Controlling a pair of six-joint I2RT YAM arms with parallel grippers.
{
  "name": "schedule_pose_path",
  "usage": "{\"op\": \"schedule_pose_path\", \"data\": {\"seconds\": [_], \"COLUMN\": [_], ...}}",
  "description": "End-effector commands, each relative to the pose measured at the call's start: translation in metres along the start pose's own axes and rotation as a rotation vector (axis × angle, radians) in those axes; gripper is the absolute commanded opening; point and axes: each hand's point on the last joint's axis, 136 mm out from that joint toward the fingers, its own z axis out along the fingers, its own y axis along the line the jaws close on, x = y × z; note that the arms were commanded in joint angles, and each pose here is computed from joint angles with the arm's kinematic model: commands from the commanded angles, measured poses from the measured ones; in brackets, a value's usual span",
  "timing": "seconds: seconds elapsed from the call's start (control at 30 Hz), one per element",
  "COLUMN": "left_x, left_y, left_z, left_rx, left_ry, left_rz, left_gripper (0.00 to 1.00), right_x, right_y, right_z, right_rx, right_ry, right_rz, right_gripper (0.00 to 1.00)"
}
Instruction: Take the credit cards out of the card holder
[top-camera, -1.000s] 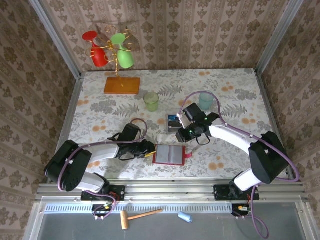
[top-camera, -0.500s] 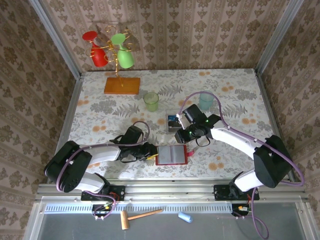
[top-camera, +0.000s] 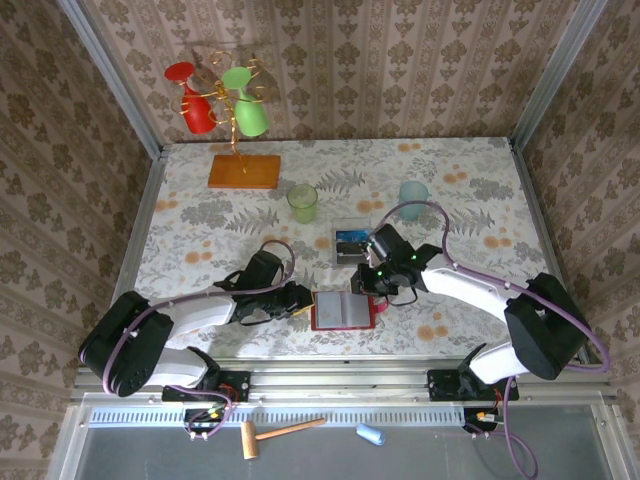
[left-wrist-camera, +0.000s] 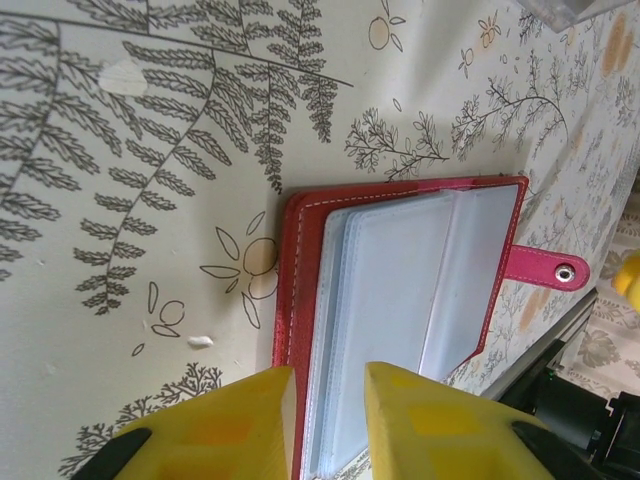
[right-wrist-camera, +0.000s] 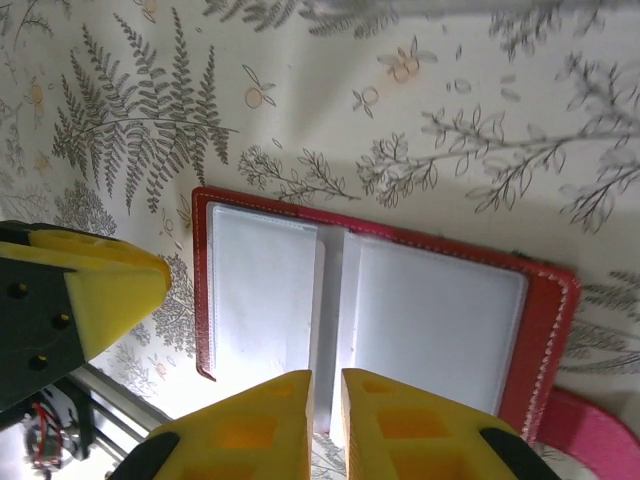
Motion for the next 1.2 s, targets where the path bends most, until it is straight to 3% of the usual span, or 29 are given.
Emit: {"op": "schedule_pose_path", "data": {"seconds": [0.0,0.4,0.77,1.17], "left_x": [-0.007,-0.005,-0.004,-0.001], "left_y": [-0.008,-0.006,-0.005,0.009], "left_z": [0.001,0.014,0.010,0.016], "left_rx": [0.009,0.035,0.026,-0.003], "left_ry": [-0.004,0.036,0.038,0.054], "left_rz": [0.003,-0.002,0.009,-0.010], "left_gripper": [0.23,0.13,0.14,0.12], "right_x": [-0.002,0.006,0.010,0.016], "right_y": [0.023,0.017,0.021,0.025], "right_z": [-0.002,0.012,0.024,0.041], "right_rx": [-0.113,-0.092,-0.092,-0.089], "right_ry": [-0.016,0.012,0.053,0.100], "right_rz": [0.121,0.153,0.156,0.163], "right_gripper": [0.17,0.20,0.21,0.29]}}
